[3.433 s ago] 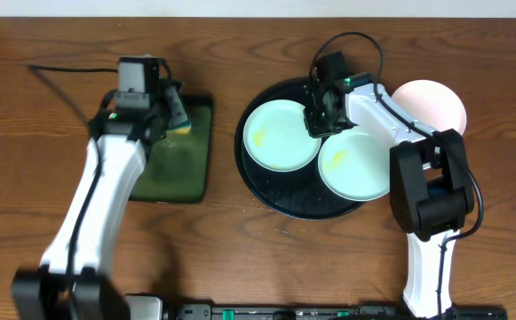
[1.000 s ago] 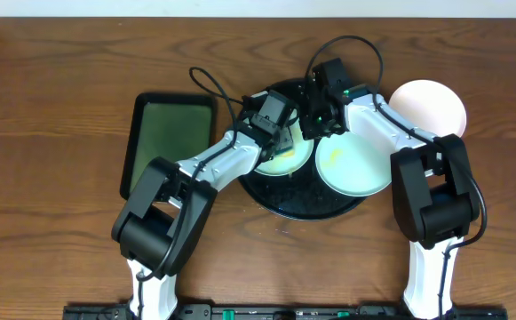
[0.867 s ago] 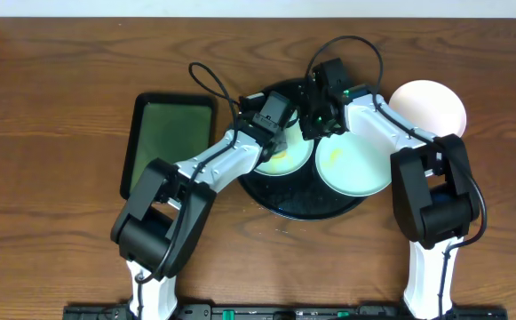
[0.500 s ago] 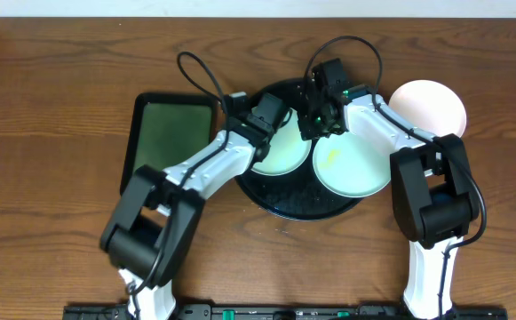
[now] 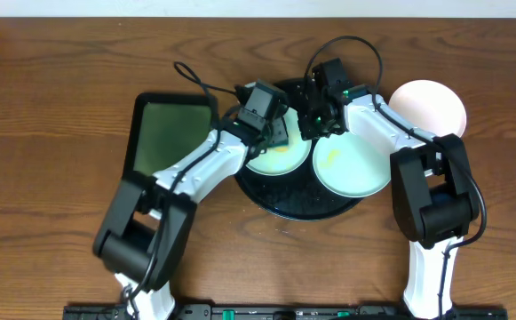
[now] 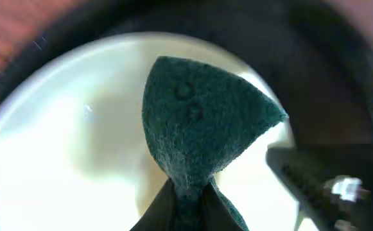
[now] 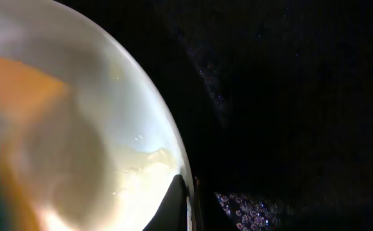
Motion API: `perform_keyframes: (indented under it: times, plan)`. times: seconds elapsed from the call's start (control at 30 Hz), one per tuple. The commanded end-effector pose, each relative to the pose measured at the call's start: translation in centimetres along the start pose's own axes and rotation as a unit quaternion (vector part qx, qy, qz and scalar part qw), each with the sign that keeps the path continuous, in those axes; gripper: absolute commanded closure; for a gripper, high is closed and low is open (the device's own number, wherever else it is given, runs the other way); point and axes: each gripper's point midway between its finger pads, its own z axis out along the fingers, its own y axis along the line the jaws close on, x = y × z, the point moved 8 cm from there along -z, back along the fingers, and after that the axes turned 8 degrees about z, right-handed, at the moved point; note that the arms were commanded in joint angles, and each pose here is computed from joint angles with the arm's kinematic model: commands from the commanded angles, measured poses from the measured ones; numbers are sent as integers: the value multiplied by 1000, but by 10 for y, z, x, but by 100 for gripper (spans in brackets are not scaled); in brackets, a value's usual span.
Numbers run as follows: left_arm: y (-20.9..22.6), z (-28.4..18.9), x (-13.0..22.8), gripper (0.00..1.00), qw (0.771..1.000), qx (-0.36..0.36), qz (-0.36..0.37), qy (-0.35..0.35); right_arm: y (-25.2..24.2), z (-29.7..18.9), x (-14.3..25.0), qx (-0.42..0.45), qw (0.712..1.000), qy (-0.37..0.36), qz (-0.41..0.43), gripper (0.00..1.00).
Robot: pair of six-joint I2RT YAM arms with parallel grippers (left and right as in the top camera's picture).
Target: Clean dirty plates on tray and stack at the side
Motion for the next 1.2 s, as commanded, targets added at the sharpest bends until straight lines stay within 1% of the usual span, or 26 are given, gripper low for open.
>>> perform_keyframes:
  times: [0.0,0.07,0.13,0.3,0.37,0.43,0.57,0.77,0.93,1.07,1.17]
  plan:
    - [5,20,16,92,999,2,-8,39,-19,35,35,52,996,70,11,99]
    - [10,29,21,92,999,-8,20,50,-19,35,35,52,996,71,12,99]
    - [24,31,24,92,996,-52,42,55,-19,35,35,52,996,70,12,99]
    - [63,15,22,93,982,-177,40,57,-17,30,29,50,997,61,11,99]
    - [79,0,13,93,972,-229,37,42,-14,21,22,48,998,51,9,99]
    - [90,-16,3,93,965,-261,31,24,-10,10,16,45,998,37,1,99]
    - [88,-48,-16,92,968,-249,15,-17,-2,-20,2,49,998,-8,-26,99]
    - [68,-108,-40,92,978,-188,-1,-94,12,-76,-13,72,990,-81,-86,99]
    - [69,-162,-51,92,975,-166,0,-148,19,-122,-19,106,978,-140,-117,99]
    - [86,-191,-51,92,971,-178,-17,-157,27,-157,-21,147,959,-188,-154,99]
    - [105,-204,-46,93,968,-202,-36,-143,33,-180,-23,217,931,-224,-191,99]
